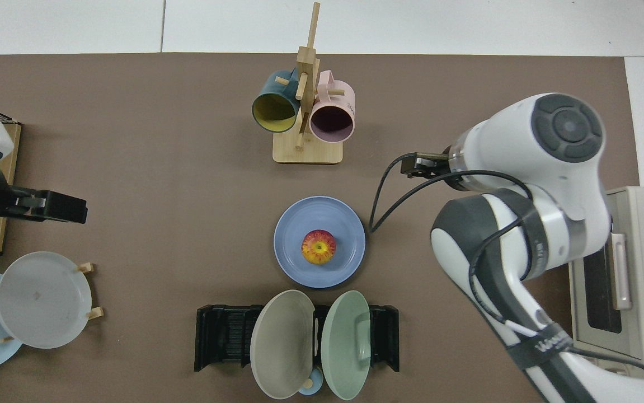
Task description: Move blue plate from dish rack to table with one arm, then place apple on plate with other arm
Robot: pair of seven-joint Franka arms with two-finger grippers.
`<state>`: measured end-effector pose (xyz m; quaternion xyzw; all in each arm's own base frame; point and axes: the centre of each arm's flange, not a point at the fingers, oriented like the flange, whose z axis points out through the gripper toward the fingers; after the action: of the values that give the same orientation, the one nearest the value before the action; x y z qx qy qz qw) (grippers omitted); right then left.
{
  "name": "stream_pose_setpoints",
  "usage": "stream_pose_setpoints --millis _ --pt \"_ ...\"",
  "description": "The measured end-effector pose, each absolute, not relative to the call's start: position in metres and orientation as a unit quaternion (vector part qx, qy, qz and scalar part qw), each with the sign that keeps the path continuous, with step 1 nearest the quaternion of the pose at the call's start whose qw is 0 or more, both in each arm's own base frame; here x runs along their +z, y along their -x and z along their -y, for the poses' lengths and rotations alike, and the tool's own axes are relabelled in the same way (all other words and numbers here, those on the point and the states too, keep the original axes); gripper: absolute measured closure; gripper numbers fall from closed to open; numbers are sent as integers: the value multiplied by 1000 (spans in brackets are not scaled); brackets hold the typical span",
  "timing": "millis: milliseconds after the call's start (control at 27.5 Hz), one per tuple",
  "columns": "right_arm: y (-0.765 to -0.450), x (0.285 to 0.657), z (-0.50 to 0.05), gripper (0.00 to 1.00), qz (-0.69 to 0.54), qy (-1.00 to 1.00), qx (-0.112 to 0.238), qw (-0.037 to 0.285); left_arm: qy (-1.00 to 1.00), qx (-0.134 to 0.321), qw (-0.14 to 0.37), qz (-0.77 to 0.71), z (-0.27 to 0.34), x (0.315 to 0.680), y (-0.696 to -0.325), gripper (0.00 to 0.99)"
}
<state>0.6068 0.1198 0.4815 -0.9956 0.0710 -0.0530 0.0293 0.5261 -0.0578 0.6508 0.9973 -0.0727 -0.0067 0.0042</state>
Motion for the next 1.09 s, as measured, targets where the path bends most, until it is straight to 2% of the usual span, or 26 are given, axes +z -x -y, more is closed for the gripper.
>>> stream_pose_setpoints --millis 254,545,799,1089 --pt "-602 505 -68 0 -55 997 -51 25 -997 -7 4 73 58 651 -526 0" --pt "-581 547 -36 0 -57 998 -27 24 -997 -7 4 73 58 651 -526 0" --pt "-564 583 -22 0 -55 998 -32 26 -997 -7 4 73 58 651 -526 0" --pt "-549 595 -22 0 -51 998 -22 18 -997 -7 4 73 58 651 -526 0"
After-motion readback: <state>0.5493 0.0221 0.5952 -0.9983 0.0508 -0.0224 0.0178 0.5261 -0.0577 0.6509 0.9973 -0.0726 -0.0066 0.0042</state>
